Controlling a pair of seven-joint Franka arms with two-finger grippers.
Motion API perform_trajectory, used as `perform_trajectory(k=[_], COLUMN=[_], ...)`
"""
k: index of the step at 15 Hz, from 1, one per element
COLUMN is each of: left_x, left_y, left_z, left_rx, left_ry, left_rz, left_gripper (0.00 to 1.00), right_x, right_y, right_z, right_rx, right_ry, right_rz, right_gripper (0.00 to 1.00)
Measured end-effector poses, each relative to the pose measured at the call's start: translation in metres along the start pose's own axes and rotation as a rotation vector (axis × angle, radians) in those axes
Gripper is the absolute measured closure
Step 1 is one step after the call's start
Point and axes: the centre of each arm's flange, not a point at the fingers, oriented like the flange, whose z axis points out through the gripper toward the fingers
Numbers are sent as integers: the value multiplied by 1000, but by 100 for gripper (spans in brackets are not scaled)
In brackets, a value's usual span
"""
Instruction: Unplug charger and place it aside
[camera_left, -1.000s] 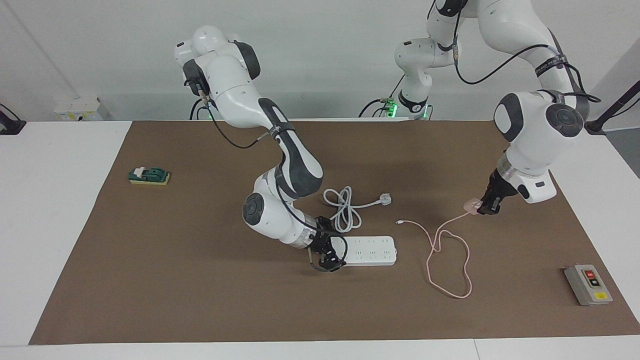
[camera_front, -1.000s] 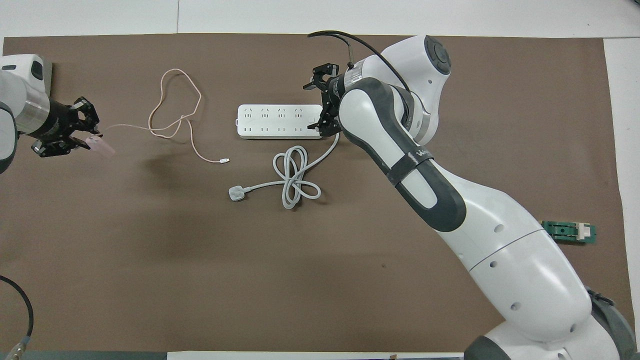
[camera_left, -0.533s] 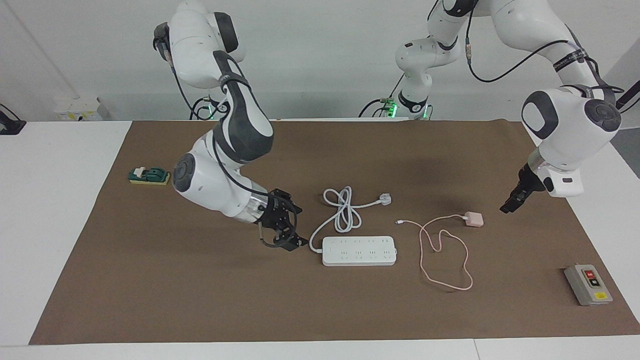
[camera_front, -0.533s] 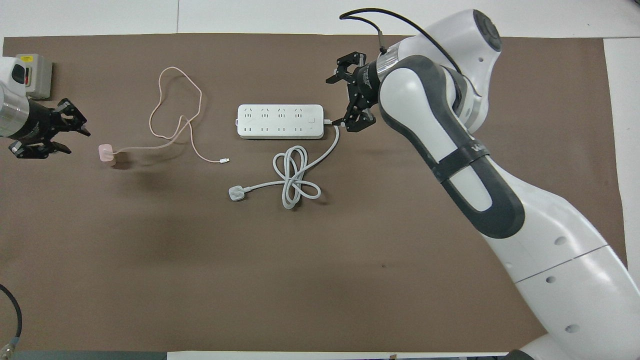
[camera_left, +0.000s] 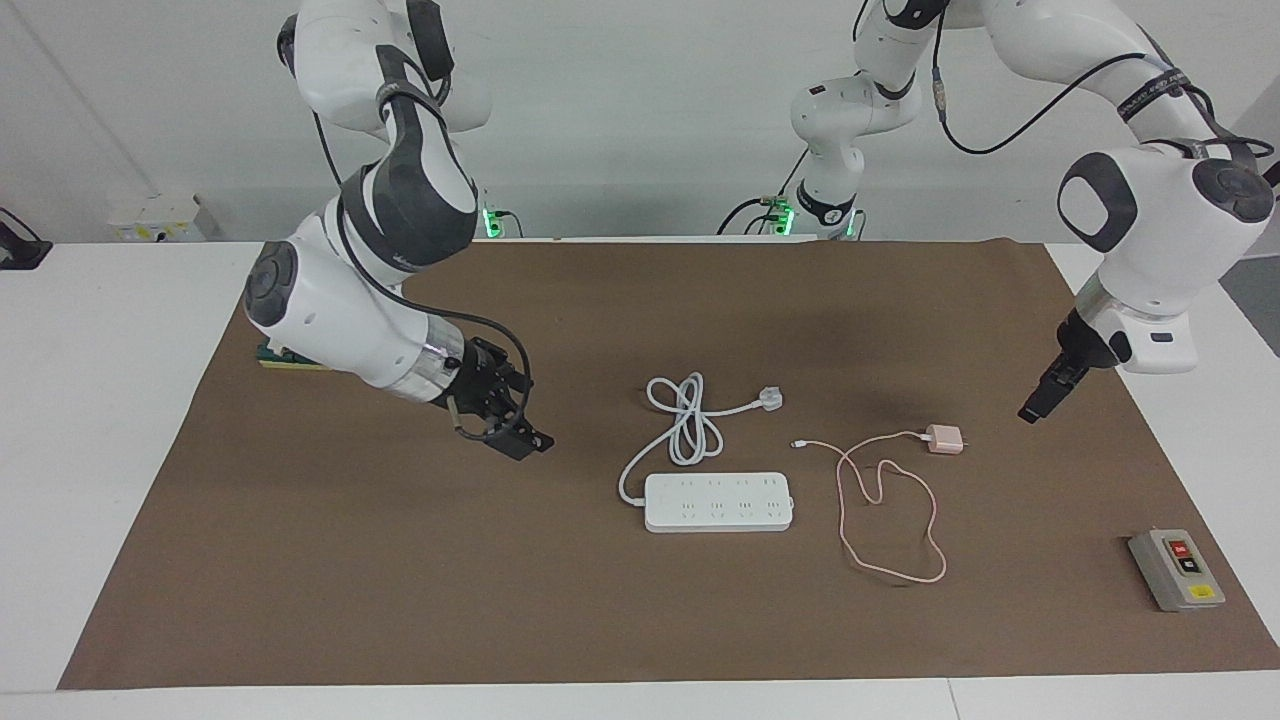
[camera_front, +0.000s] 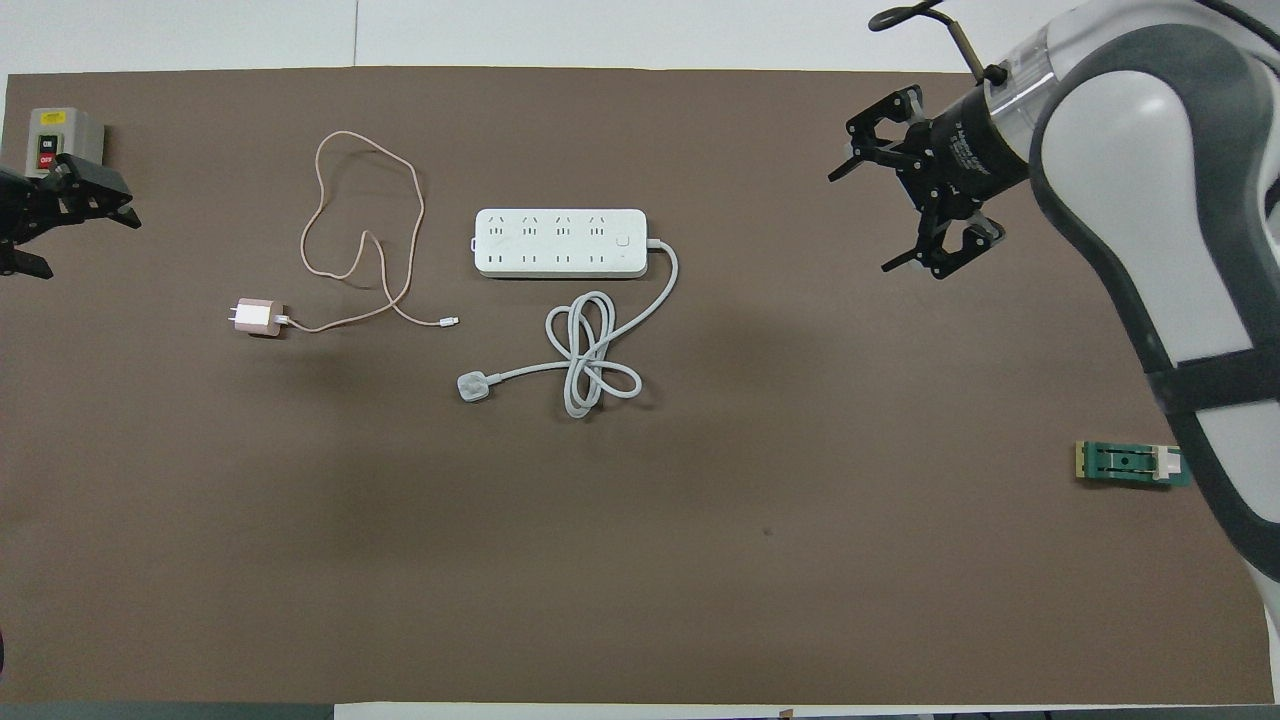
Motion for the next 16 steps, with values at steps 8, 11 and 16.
perform_trajectory(k=[8, 11, 16], left_x=[-18, -38, -79], left_y=[3, 14, 30], left_z=[-37, -64, -99], left_rx=[10, 11, 27], left_ry=[-45, -30, -51], left_rz=[202, 233, 282], left_gripper=[0, 0, 0], right_x=[4, 5, 6], right_y=[63, 80, 107], right_z=[-78, -98, -130], right_rx=[-170, -229, -304], right_ry=[192, 233, 275], right_rz=[-554, -755, -997], right_gripper=[0, 0, 0])
